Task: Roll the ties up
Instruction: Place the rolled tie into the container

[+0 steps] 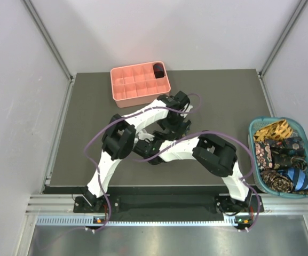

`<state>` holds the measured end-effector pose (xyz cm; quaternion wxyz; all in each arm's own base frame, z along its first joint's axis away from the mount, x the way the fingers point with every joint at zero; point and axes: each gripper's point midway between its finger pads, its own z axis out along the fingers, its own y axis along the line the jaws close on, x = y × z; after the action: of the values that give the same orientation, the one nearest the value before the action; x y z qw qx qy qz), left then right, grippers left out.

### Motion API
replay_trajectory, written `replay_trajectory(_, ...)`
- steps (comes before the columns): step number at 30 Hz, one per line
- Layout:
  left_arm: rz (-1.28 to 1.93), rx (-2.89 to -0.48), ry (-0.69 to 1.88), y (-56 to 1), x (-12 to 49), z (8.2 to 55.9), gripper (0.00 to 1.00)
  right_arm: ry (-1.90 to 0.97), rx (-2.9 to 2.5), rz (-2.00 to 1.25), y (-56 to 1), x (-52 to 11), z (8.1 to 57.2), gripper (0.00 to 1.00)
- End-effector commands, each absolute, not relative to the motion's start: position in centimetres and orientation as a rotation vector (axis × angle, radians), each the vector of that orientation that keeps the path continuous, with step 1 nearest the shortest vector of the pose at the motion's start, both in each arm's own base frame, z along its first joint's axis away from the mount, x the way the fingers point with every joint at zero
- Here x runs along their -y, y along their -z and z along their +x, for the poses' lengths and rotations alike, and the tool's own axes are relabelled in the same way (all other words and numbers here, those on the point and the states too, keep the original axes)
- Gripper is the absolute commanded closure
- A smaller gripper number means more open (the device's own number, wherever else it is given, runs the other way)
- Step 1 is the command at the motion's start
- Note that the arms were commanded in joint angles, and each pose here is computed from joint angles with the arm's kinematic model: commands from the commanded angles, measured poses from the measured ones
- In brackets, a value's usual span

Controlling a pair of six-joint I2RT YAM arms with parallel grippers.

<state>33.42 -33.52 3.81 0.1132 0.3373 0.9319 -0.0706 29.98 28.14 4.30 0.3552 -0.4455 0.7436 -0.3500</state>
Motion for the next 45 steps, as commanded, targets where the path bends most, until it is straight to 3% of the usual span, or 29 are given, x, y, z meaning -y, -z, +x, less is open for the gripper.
replay_trajectory(1,0.824,-2.44,0.395,-13.2,36.2,37.5,0.01,0.794,-2.08,-1.181,-0.8,-26.4,29.6,0.74)
replay_trajectory(9,0.425,-2.096,0.563,-25.3,33.1,41.7,0.01,0.66,-2.093,-1.119,-2.2,-27.2,29.5,0.75)
replay_trajectory(15,0.0,-1.994,0.608,-27.3,24.4,44.2,0.01,0.389,-2.181,-0.993,-3.1,-27.5,30.0,0.76)
replay_trajectory(25,-0.234,-2.053,0.426,-23.3,16.0,45.8,0.01,0.004,-2.35,-0.738,-3.4,-25.8,30.5,0.78)
replay_trajectory(37,-0.188,-2.182,0.115,-17.1,13.8,50.2,0.01,-0.11,-2.459,-0.523,-3.0,-22.0,32.0,0.78)
replay_trajectory(45,-0.155,-2.166,0.021,-14.7,14.4,55.9,0.11,-0.12,-2.472,-0.534,-2.7,-22.0,31.7,0.78)
